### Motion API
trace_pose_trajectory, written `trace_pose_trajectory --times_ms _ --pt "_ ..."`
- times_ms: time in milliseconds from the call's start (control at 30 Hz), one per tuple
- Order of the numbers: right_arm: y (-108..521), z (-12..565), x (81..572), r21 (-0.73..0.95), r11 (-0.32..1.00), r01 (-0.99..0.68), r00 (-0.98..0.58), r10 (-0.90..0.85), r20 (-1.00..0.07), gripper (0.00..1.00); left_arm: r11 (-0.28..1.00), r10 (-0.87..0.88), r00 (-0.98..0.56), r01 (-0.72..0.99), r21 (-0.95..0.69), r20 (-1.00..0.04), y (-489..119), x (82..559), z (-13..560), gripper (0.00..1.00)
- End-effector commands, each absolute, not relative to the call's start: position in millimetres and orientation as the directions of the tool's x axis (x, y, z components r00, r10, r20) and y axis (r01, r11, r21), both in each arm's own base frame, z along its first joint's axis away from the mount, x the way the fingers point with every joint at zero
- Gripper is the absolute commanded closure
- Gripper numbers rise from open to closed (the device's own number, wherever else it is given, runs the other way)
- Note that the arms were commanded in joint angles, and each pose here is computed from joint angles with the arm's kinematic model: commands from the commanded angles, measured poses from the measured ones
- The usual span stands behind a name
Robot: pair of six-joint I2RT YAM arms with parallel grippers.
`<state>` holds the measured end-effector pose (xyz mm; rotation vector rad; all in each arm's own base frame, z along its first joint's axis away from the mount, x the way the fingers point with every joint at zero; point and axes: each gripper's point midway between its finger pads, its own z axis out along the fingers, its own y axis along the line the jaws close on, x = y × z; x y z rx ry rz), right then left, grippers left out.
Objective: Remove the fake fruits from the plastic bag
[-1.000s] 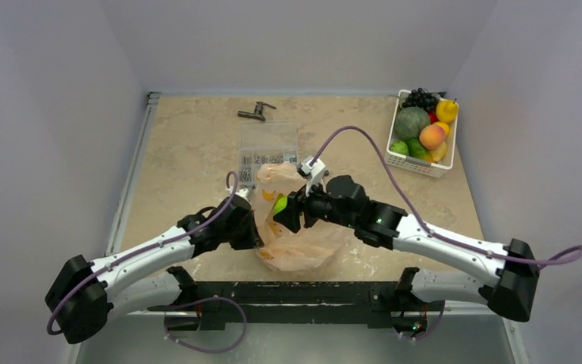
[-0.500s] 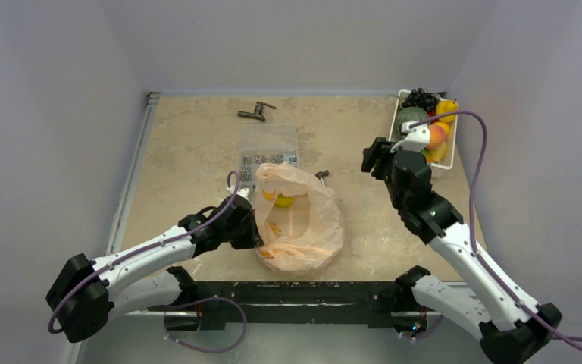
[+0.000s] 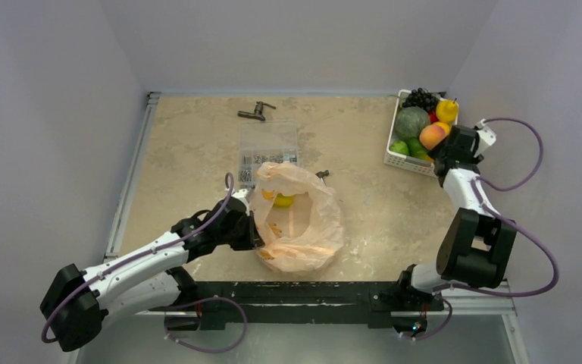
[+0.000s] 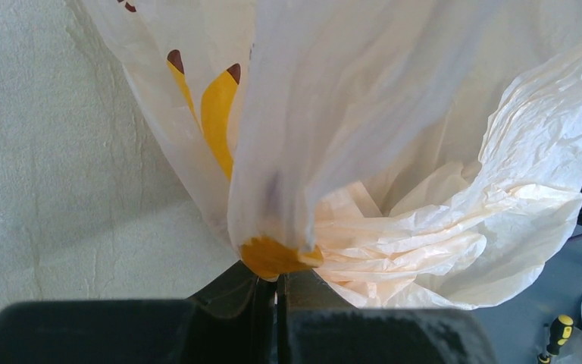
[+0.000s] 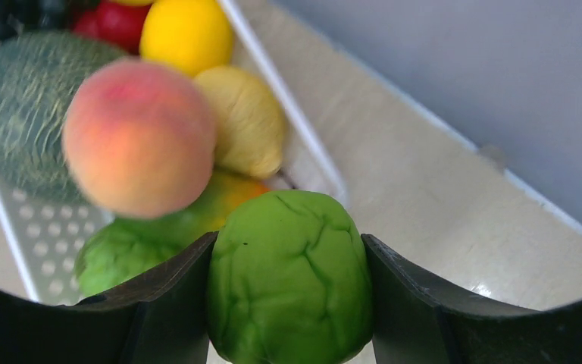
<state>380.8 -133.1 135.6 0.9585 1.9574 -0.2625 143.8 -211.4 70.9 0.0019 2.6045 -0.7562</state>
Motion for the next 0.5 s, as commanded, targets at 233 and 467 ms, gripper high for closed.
trace_pose_trajectory --times_ms 233,467 --pt "-181 168 433 0.365 0.705 0.607 -0.126 0.540 -0.833 0.95 0.828 -0.089 -0.893 0.181 -0.532 -0.442 -212 140 72 1.00" --pt "-185 139 441 0.331 0.705 0.628 -0.190 0.551 -0.813 0.74 0.827 -0.091 -0.891 0.182 -0.533 -0.445 -213 142 72 1.00"
